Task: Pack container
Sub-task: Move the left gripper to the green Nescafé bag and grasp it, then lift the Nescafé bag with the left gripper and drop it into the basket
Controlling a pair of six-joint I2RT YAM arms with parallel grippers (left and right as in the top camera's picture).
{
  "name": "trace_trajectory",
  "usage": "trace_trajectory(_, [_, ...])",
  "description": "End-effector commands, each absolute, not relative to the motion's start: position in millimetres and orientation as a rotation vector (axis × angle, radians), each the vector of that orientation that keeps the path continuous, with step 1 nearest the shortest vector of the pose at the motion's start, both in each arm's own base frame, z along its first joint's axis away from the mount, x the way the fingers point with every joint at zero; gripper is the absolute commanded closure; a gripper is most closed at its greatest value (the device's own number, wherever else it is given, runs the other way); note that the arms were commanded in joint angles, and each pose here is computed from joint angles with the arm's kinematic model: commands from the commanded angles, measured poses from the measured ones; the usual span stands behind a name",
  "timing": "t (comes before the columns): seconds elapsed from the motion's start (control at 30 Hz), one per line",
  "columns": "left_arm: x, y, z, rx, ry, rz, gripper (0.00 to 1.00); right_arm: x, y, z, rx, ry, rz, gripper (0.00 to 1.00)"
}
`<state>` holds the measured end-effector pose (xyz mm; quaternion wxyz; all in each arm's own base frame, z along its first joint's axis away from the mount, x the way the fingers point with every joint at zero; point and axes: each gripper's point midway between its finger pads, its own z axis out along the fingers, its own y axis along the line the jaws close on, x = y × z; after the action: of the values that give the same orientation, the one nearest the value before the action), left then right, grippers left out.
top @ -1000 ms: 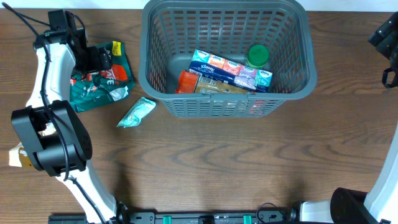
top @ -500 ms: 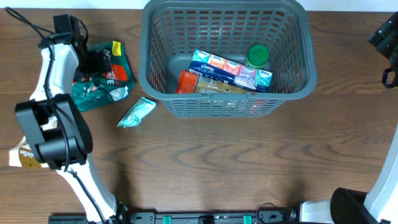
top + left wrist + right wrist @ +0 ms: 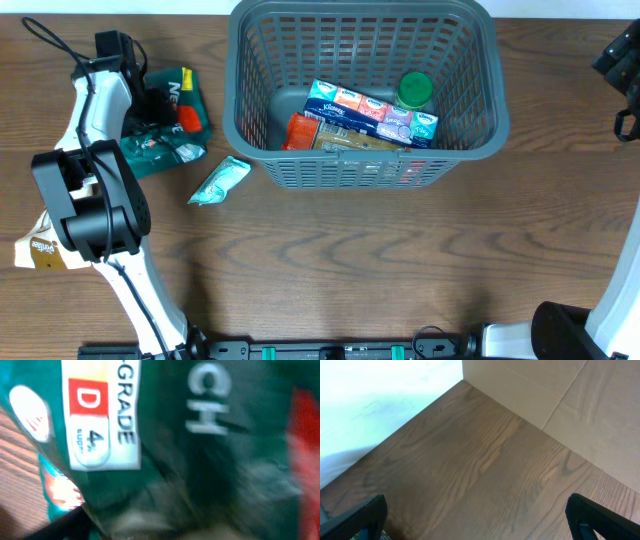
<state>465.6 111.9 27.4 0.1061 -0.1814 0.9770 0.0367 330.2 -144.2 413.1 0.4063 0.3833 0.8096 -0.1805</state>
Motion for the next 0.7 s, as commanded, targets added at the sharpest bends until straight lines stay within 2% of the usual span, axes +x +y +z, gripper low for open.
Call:
trace_trajectory(0.0, [436,105,-31,-0.568,3.041,0.098,0.94,328,-147,414,0.984,2.031,-0.463,0.01])
trace_trajectory(0.2, [437,93,-27,-0.543,3.050,-0.011,0.94,328,-147,414,0.985,2.030,-0.463,0.01])
trace_trajectory(0.37, [446,95,7,-0.534,2.994,-0.006,0.94,328,-147,414,0.985,2.030,-0.463,0.01])
trace_trajectory(0.53, [467,100,82,-0.510,2.800,0.002,0.94,328,-147,414,0.984,2.031,-0.463,0.01])
trace_trajectory(0.67, [477,102,168,-0.468,2.580,0.012,0.94,328,-147,414,0.984,2.031,-0.463,0.01])
